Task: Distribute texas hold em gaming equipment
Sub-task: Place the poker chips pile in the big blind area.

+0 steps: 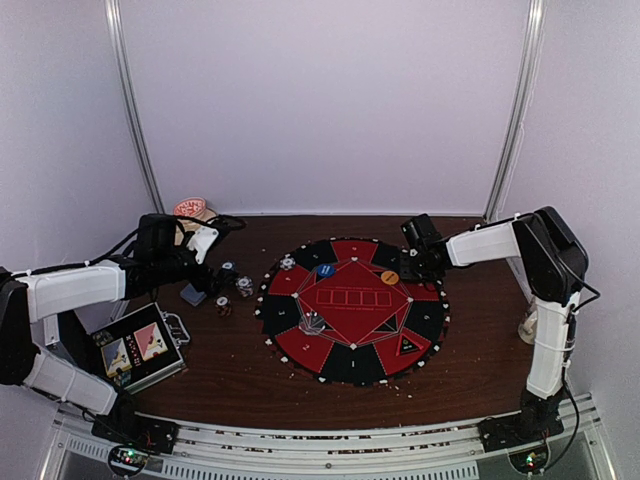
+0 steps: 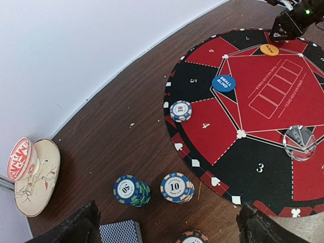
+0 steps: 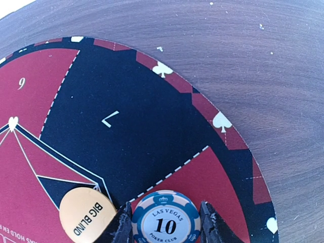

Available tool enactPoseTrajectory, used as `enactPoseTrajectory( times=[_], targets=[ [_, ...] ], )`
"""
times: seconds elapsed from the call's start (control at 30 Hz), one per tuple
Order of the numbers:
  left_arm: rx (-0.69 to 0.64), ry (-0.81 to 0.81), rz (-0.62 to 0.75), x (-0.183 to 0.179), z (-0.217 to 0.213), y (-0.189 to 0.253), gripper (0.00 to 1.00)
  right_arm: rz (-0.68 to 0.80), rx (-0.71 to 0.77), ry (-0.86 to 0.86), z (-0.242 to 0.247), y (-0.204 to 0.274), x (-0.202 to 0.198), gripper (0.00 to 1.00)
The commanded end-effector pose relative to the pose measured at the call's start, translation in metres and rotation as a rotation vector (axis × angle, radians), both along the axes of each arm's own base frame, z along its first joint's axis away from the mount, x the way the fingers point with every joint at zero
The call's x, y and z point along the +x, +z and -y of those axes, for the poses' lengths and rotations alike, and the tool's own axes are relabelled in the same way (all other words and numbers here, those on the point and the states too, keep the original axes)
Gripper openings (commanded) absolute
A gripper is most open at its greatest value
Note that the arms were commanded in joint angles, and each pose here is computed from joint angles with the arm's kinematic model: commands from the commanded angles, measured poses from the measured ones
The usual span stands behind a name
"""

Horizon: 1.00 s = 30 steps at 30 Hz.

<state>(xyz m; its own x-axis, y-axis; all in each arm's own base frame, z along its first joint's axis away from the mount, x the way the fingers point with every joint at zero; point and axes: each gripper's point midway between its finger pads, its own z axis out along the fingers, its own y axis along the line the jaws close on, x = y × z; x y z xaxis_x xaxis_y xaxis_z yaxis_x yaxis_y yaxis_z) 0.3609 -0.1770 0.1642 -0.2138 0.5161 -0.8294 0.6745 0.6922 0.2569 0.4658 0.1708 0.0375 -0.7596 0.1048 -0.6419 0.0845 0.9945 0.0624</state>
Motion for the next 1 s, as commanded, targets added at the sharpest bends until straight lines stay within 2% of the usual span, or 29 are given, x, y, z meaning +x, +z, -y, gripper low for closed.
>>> enactPoseTrajectory(
  times=[0.0, 0.97],
  targets=[
    [-0.023, -0.011, 0.032, 0.003, 0.003, 0.007, 0.98, 0.024, 0.019, -0.015, 0.0, 0.005, 0.009, 0.38],
    [-0.023, -0.023, 0.023, 0.002, 0.005, 0.004, 0.98, -0.006, 0.04, 0.016, -0.006, -0.006, 0.011, 0.39]
  ],
)
